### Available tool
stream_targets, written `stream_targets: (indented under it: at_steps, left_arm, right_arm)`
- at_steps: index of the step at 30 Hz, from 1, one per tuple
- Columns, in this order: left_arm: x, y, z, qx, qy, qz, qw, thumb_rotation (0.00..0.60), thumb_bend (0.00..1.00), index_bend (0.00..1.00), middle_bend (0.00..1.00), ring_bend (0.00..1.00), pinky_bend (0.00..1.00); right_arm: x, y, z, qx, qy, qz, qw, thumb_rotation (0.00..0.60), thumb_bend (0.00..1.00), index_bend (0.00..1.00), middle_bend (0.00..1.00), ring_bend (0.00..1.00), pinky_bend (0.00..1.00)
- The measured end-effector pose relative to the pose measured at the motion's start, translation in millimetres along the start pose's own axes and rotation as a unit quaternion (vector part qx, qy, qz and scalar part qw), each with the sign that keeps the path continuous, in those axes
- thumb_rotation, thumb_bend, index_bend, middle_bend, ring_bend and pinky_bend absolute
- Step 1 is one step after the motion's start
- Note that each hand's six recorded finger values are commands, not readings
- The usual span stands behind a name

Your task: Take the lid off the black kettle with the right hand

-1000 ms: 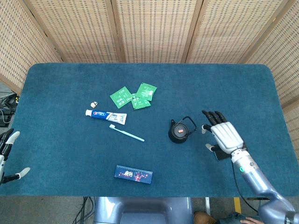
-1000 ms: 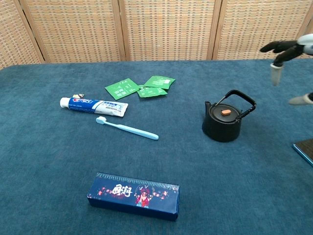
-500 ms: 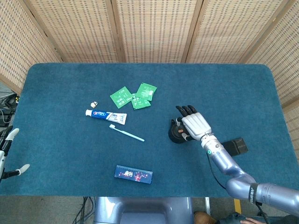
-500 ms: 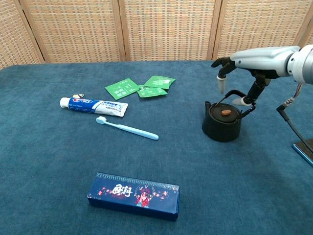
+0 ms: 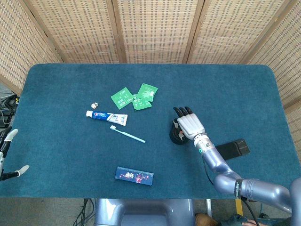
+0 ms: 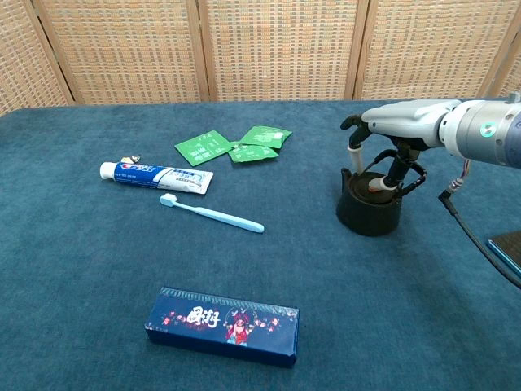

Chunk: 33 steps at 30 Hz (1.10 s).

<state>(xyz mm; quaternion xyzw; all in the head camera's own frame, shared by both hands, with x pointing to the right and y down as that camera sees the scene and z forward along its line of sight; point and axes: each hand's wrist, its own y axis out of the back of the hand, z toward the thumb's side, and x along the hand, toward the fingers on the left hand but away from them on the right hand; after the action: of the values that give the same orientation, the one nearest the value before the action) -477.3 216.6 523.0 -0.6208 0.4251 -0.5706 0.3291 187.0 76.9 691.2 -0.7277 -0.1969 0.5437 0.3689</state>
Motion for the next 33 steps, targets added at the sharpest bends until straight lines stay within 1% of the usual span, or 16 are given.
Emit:
stream_targets:
  at_steps: [5, 10, 21, 25, 33]
  left_arm:
    - [1, 1, -2, -0.001, 0.003, 0.000, 1.0000, 0.600, 0.00, 0.00, 0.00, 0.00, 0.00]
    - [1, 0, -1, -0.001, 0.002, -0.001, 1.0000, 0.600, 0.00, 0.00, 0.00, 0.00, 0.00]
    - [1, 0, -1, 0.000, 0.001, -0.001, 1.0000, 0.600, 0.00, 0.00, 0.00, 0.00, 0.00]
    - [1, 0, -1, 0.000, 0.001, -0.001, 1.0000, 0.600, 0.00, 0.00, 0.00, 0.00, 0.00]
    - [1, 0, 0, -0.001, 0.001, -0.001, 1.0000, 0.600, 0.00, 0.00, 0.00, 0.00, 0.00]
  right_arm:
    - [-1, -3, -1, 0.011, -0.005, 0.003, 0.9999, 0.600, 0.50, 0.51, 0.06, 0.00, 0.00]
    - [0, -6, -3, 0.019, -0.007, 0.007, 0.9998, 0.600, 0.50, 0.50, 0.06, 0.00, 0.00]
    - [0, -10, -8, 0.019, -0.012, 0.012, 0.9997, 0.600, 0.52, 0.51, 0.07, 0.00, 0.00]
    - [-1, -13, -10, 0.019, -0.015, 0.016, 0.9996, 0.600, 0.54, 0.52, 0.07, 0.00, 0.00]
    - [-2, -17, -10, 0.022, -0.015, 0.023, 0.9994, 0.600, 0.54, 0.55, 0.07, 0.00, 0.00]
